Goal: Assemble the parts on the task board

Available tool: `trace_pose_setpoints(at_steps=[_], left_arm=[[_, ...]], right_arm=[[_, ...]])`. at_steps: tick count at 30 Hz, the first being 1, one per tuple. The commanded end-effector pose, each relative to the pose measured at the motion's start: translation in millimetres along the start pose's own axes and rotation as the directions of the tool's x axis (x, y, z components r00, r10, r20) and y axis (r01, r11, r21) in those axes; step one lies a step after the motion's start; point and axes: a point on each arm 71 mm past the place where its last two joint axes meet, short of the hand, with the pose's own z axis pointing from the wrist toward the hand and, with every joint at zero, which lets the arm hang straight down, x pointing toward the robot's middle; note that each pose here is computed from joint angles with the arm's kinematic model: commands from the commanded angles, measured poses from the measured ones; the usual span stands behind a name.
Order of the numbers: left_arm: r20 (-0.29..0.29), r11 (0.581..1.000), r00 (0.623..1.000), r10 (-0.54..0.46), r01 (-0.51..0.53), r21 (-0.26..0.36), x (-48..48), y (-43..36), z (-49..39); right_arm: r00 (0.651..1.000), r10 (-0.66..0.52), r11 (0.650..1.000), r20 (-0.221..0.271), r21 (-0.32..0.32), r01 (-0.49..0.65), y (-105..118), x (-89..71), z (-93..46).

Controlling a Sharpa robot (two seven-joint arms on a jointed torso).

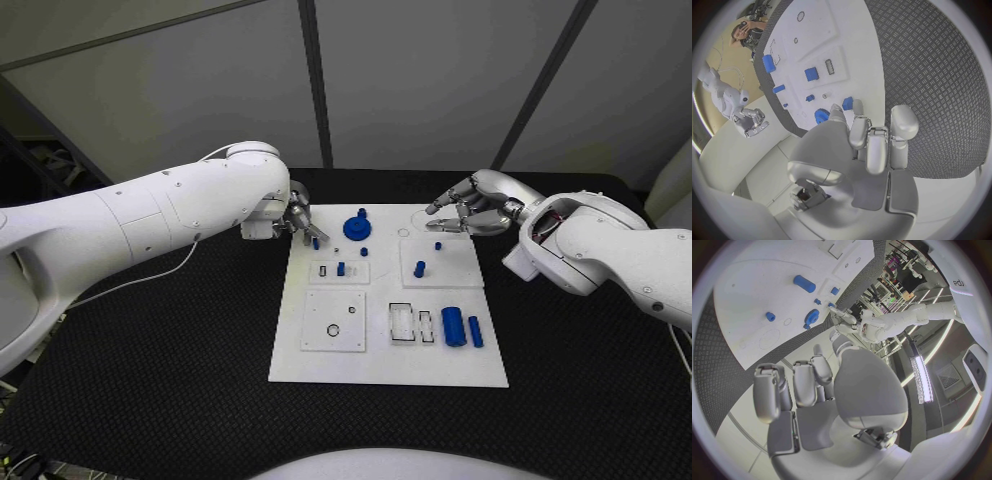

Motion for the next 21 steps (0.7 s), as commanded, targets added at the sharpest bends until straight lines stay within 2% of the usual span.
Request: trace_pose_setpoints(at_steps=[1,12,21], left_arm=[[-0.006,1.000,1.000,-0.004,0.004,0.016,0.0,-2.1,-0.2],[-0.011,0.999,1.000,-0.017,0.018,0.036,1.1,-4.9,-0.1],[-0.032,0.995,0.997,-0.068,0.070,0.068,2.8,-6.8,-0.7]], right_arm=[[1.000,-0.002,1.000,-0.004,-0.012,0.002,1.9,-0.1,0.4],[1.000,-0.002,1.000,-0.004,-0.012,0.002,1.9,-0.1,0.6],[1.000,-0.002,1.000,-0.004,-0.011,0.002,1.8,-0.1,0.6]])
